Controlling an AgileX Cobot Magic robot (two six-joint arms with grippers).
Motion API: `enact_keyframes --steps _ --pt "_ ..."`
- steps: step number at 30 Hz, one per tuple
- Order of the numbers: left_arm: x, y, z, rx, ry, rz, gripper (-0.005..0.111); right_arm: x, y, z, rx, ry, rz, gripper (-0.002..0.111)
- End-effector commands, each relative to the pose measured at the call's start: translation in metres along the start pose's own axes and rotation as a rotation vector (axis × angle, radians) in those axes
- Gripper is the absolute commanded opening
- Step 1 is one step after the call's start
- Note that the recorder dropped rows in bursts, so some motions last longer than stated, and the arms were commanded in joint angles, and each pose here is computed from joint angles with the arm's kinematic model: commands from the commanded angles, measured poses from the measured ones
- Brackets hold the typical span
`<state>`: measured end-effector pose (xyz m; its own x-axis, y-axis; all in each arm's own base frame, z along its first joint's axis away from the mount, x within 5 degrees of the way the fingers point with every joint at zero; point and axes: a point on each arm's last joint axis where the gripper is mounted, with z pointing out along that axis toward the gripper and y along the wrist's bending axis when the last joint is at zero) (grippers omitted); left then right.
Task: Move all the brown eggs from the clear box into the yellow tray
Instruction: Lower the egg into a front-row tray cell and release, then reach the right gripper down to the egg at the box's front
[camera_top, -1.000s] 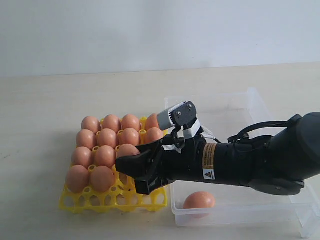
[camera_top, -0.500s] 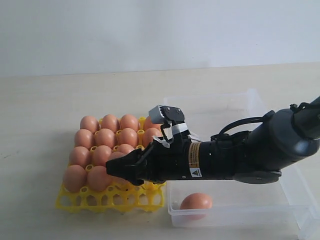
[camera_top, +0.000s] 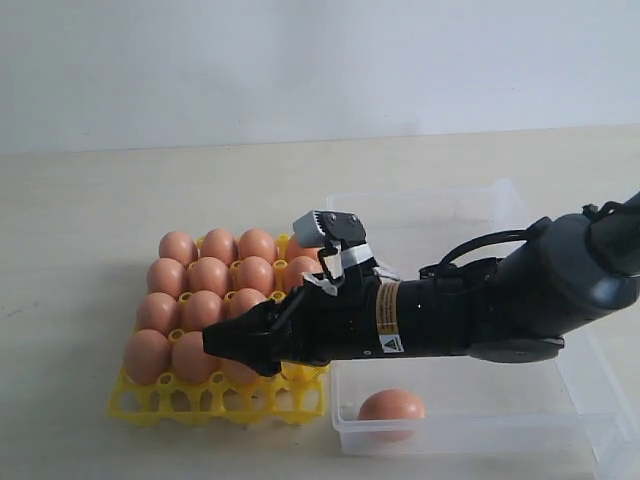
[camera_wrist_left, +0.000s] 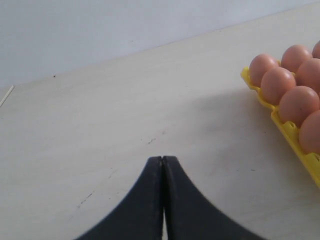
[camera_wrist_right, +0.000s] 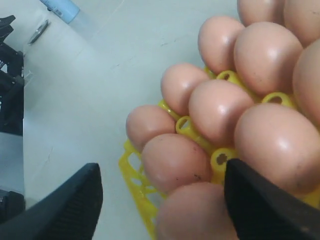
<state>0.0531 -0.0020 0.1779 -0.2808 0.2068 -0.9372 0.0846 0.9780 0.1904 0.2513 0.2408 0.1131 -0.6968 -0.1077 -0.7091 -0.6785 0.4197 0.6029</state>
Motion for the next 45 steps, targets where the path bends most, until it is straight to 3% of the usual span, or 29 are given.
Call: enact_keyframes --steps 1,4,5,6,7,9,11,17,20,22,25,27,28,30,33,35,39,45 --pt "-0.002 0.000 -0.001 -0.001 -0.021 -0.015 0.000 -0.031 0.024 -0.024 0.091 -0.012 -0.057 0.060" --pt "-0.002 0.000 -0.001 -0.001 -0.021 -0.015 0.000 -0.052 0.042 -0.060 0.303 0.113 -0.250 0.052" --pt "-0.002 0.000 -0.001 -0.001 -0.021 -0.015 0.000 -0.057 0.048 -0.070 0.344 0.129 -0.248 0.051" --pt "-0.002 0.000 -0.001 -0.001 -0.021 -0.015 0.000 -0.069 0.056 -0.083 0.366 0.065 -0.088 0.050" --pt "-0.002 0.000 -0.001 -0.001 -0.021 -0.015 0.000 -0.079 0.060 -0.097 0.350 -0.002 0.049 0.050" --pt "-0.002 0.000 -0.001 -0.001 -0.021 -0.015 0.000 -0.093 0.076 -0.110 0.242 -0.029 0.060 0.050" --pt "-0.002 0.000 -0.001 -0.001 -0.021 -0.015 0.000 -0.103 0.084 -0.115 0.226 -0.060 0.029 0.050" --pt "-0.002 0.000 -0.001 -0.001 -0.021 -0.015 0.000 -0.129 0.086 -0.122 0.284 -0.164 -0.157 0.050" --pt "-0.002 0.000 -0.001 -0.001 -0.021 -0.015 0.000 -0.142 0.089 -0.128 0.325 -0.298 -0.393 0.050" --pt "-0.002 0.000 -0.001 -0.001 -0.021 -0.015 0.000 -0.150 0.086 -0.136 0.484 -0.340 -0.627 0.050" --pt "-0.002 0.000 -0.001 -0.001 -0.021 -0.015 0.000 -0.147 0.074 -0.147 0.770 -0.091 -0.921 0.050" --pt "-0.002 0.000 -0.001 -0.001 -0.021 -0.015 0.000 -0.138 0.065 -0.158 0.882 0.217 -0.924 0.050" --pt "-0.002 0.000 -0.001 -0.001 -0.021 -0.015 0.000 -0.130 0.061 -0.164 0.907 0.392 -0.836 0.050" --pt "-0.002 0.000 -0.001 -0.001 -0.021 -0.015 0.000 -0.111 0.058 -0.171 0.879 0.697 -0.577 0.050" --pt "-0.002 0.000 -0.001 -0.001 -0.021 -0.015 0.000 -0.092 0.064 -0.163 0.710 0.987 -0.414 0.050" --pt "-0.002 0.000 -0.001 -0.001 -0.021 -0.015 0.000 -0.092 0.067 -0.152 0.619 1.036 -0.524 0.050" --pt "-0.002 0.000 -0.001 -0.001 -0.021 -0.015 0.000 -0.093 0.072 -0.124 0.428 1.047 -0.895 0.050" --pt "-0.002 0.000 -0.001 -0.001 -0.021 -0.015 0.000 -0.083 0.045 -0.088 0.322 1.119 -1.104 0.050"
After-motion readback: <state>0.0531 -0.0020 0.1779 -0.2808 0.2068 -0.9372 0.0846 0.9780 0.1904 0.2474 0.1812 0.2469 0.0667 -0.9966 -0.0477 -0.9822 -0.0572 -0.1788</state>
